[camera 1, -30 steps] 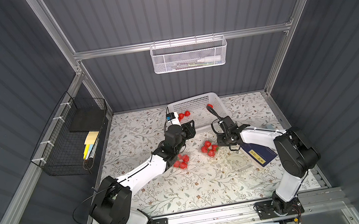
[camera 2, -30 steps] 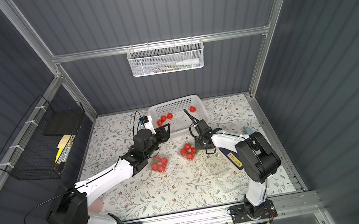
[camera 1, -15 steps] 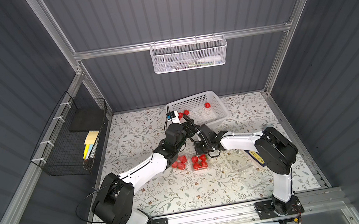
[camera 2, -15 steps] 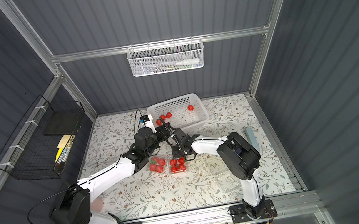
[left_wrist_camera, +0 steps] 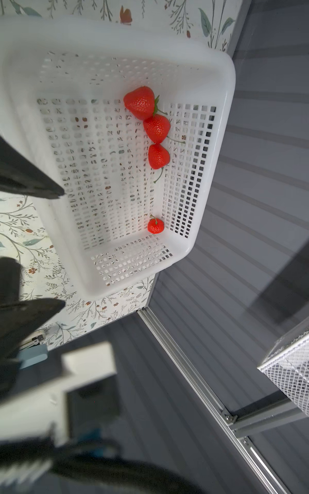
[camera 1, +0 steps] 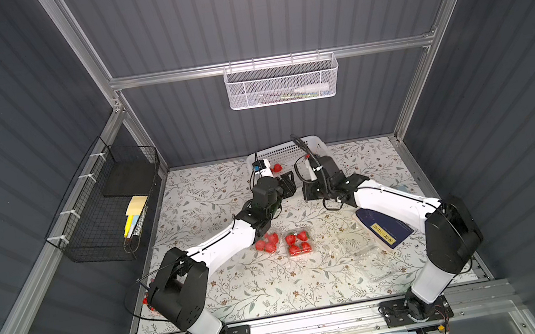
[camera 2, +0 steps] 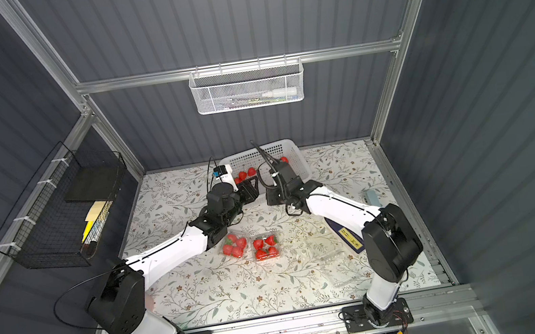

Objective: Pack strawberries into containers
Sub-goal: Move the basket to the center of the board.

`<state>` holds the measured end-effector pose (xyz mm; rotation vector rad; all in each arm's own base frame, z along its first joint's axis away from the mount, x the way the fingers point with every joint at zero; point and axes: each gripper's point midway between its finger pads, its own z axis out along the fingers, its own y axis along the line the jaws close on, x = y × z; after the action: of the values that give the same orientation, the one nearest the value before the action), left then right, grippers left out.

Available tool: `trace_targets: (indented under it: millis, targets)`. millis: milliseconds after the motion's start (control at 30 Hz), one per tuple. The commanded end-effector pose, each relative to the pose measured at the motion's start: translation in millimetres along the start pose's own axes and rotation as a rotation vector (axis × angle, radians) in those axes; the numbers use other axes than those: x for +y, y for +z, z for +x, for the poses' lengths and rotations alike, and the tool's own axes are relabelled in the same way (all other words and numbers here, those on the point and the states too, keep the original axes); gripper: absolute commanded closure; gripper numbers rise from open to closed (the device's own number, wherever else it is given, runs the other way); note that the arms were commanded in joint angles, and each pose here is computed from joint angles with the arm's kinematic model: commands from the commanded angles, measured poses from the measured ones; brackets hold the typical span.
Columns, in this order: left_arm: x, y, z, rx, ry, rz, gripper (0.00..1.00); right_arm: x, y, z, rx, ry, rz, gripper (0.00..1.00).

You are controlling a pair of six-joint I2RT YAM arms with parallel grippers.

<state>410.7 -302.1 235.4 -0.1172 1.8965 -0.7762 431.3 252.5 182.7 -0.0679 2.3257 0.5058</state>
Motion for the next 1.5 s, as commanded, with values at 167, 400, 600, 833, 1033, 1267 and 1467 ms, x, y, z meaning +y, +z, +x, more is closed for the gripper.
trace_targets:
  millis: [167,400,600,833,1033,1267,1467]
  targets:
    - [37.2,16.6,-16.2,-0.003,-0.030,-0.088,0.30,-60.6,86.5,-40.4,0.042,-0.036,0.148,0.89]
    - [72.0,27.0,-36.6,-0.022,-0.043,-0.142,0.20,-78.5,130.1,-26.6,0.207,-0.110,0.226,0.81]
    - [76.4,32.4,-46.9,-0.039,-0.019,-0.168,0.15,-109.6,114.7,0.8,0.375,-0.101,0.330,0.74]
    - [89.0,21.3,-71.1,-0.104,-0.007,-0.245,0.12,-129.7,63.9,20.8,0.435,-0.101,0.384,0.74]
    - [93.0,17.2,-76.3,-0.123,-0.009,-0.256,0.09,-151.5,29.1,34.5,0.456,-0.064,0.429,0.74]
    - [92.2,31.1,-54.8,-0.057,-0.008,-0.206,0.10,-146.8,50.1,-22.9,0.266,-0.122,0.417,0.58]
    - [101.4,37.0,-42.2,-0.033,-0.011,-0.225,0.11,-149.0,101.2,-68.0,0.142,-0.174,0.432,0.54]
